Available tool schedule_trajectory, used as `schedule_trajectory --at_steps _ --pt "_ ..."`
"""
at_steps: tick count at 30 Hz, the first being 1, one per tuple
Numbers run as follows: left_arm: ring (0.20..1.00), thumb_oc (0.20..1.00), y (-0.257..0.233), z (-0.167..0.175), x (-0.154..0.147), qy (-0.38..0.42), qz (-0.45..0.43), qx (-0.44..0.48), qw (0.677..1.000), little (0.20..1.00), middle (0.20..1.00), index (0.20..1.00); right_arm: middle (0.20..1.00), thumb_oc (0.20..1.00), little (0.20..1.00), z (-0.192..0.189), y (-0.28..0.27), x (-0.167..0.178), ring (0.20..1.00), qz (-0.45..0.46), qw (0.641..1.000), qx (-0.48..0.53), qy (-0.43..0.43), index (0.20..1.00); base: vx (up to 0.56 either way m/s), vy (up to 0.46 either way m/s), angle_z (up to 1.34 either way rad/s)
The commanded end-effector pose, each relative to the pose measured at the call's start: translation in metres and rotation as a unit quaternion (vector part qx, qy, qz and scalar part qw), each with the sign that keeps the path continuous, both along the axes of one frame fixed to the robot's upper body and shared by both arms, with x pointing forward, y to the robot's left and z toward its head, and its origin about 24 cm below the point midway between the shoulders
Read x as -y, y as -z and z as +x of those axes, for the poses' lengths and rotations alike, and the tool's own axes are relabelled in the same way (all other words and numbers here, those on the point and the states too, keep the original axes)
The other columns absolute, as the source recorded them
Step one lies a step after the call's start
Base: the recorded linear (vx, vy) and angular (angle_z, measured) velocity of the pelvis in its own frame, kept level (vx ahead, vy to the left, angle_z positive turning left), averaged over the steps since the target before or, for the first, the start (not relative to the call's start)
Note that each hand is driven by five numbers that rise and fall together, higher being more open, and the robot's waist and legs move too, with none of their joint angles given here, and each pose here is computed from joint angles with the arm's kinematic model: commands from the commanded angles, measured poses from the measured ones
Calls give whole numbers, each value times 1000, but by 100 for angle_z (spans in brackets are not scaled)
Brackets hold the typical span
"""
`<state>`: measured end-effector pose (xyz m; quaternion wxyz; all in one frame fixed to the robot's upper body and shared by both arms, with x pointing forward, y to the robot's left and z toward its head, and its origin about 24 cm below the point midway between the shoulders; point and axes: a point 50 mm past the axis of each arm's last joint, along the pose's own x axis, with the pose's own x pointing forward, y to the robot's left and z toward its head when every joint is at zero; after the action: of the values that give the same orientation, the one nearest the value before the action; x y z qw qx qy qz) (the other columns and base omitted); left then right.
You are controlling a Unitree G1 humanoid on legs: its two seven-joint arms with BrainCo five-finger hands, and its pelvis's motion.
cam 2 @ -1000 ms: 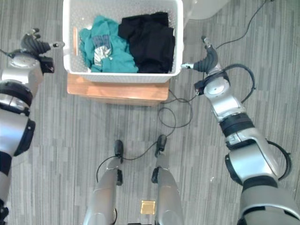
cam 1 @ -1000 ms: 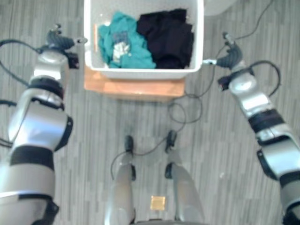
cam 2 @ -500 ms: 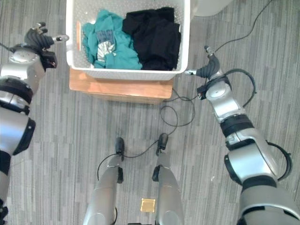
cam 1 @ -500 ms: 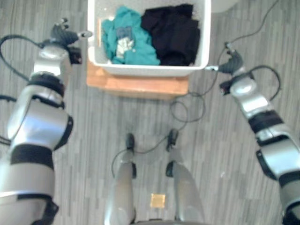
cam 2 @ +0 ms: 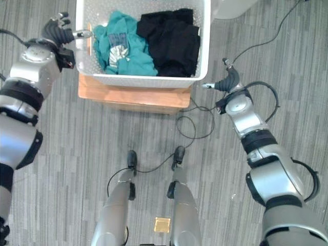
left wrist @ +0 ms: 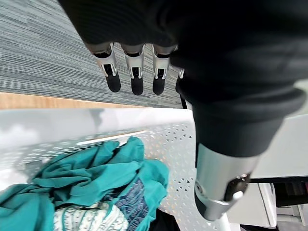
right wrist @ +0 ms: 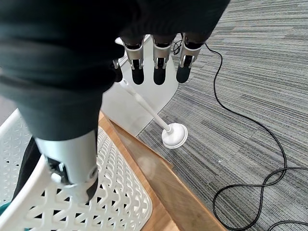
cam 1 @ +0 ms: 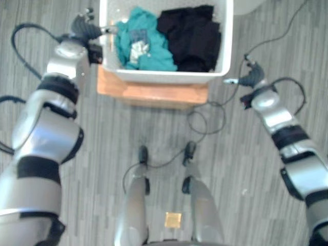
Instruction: Grab the laundry basket,head to the washer,open it,put in the laundry and shut it.
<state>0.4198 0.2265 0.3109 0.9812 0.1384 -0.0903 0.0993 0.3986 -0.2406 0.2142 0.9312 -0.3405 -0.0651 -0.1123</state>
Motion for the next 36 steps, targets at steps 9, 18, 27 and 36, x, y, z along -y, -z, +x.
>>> schedule_trajectory --at_steps 9,18,27,36 --pt "1000 1000 -35 -11 -24 -91 98 9 991 1000 1000 1000 1000 1000 1000 -7 -19 -2 1000 -17 998 49 -31 1000 -5 0 -1" --pt "1000 1000 -26 -8 -20 -91 87 5 992 1000 1000 1000 1000 1000 1000 -10 -23 -9 1000 -30 996 69 -46 1000 0 0 0" --pt "1000 1000 -24 -1 6 -60 57 20 996 1000 1000 1000 1000 1000 1000 -10 -41 -16 1000 -37 993 101 -47 1000 0 0 0" --pt "1000 1000 -3 3 9 -56 19 5 998 1000 1000 1000 1000 1000 1000 -17 -42 -16 1000 -37 991 119 -56 1000 32 -5 0"
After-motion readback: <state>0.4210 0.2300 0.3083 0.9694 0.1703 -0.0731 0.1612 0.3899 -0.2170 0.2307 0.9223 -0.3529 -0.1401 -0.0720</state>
